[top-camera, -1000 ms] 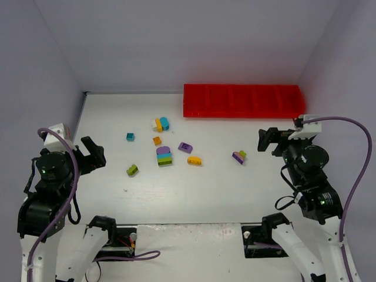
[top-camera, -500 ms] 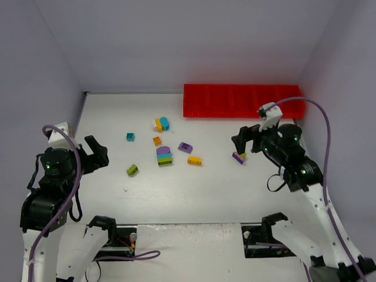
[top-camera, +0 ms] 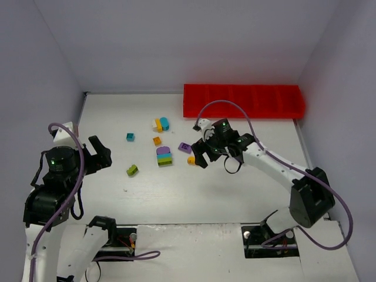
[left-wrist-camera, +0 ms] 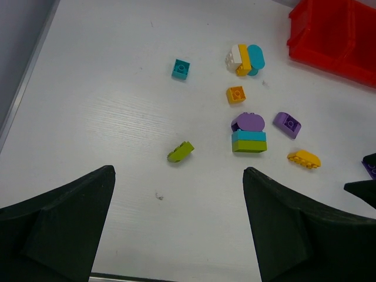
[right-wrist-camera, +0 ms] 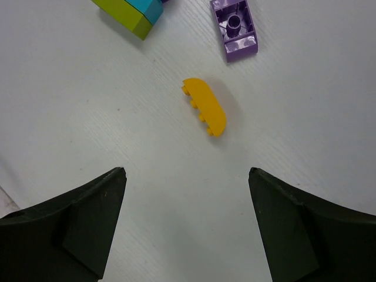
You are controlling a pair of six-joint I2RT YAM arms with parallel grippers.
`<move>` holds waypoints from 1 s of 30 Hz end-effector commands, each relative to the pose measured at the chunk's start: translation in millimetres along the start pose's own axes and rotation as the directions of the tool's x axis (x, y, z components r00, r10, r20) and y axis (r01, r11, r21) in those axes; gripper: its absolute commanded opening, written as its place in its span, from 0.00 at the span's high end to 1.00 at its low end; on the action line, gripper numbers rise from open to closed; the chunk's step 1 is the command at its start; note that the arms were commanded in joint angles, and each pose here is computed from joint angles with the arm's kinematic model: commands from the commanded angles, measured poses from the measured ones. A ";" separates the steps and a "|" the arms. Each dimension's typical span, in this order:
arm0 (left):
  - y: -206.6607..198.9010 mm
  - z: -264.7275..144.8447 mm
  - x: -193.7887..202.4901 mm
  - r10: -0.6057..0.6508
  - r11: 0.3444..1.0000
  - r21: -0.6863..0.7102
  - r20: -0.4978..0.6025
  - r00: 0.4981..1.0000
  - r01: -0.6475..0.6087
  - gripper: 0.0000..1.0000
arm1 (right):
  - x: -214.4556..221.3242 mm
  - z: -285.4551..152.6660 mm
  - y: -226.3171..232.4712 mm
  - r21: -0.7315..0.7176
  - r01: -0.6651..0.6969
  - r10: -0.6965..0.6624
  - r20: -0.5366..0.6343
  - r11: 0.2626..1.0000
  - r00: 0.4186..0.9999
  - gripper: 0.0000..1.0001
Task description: Sort the legos into containers by color
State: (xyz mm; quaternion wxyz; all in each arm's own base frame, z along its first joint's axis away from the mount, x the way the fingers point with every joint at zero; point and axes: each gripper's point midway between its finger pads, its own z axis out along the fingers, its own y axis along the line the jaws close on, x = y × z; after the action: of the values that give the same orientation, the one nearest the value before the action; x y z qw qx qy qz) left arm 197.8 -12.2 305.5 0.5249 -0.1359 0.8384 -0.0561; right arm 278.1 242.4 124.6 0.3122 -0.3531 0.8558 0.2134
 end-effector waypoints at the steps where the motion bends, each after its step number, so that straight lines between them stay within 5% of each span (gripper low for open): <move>1: -8.4 1.4 -8.4 -0.016 0.999 0.030 0.015 1.000 0.015 0.17 | -33.5 15.4 -7.2 0.009 0.061 -0.061 0.079 0.998 0.995 0.18; 13: -9.2 5.8 -4.4 -0.018 0.999 0.031 0.001 1.000 0.018 0.17 | -14.0 83.9 -14.7 -0.008 0.078 -0.077 0.024 0.997 0.997 0.25; 30: -13.2 14.9 2.2 -0.042 0.998 0.042 -0.021 0.999 0.043 0.17 | 28.1 103.6 -13.1 0.002 0.061 -0.060 -0.044 0.998 0.997 0.57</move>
State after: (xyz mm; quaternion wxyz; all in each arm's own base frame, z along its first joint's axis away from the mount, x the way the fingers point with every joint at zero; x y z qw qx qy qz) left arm 199.1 -18.0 289.6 0.5034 -0.1408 0.8498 -0.0677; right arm 309.2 270.5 19.9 0.2765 -0.3818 0.8622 0.1856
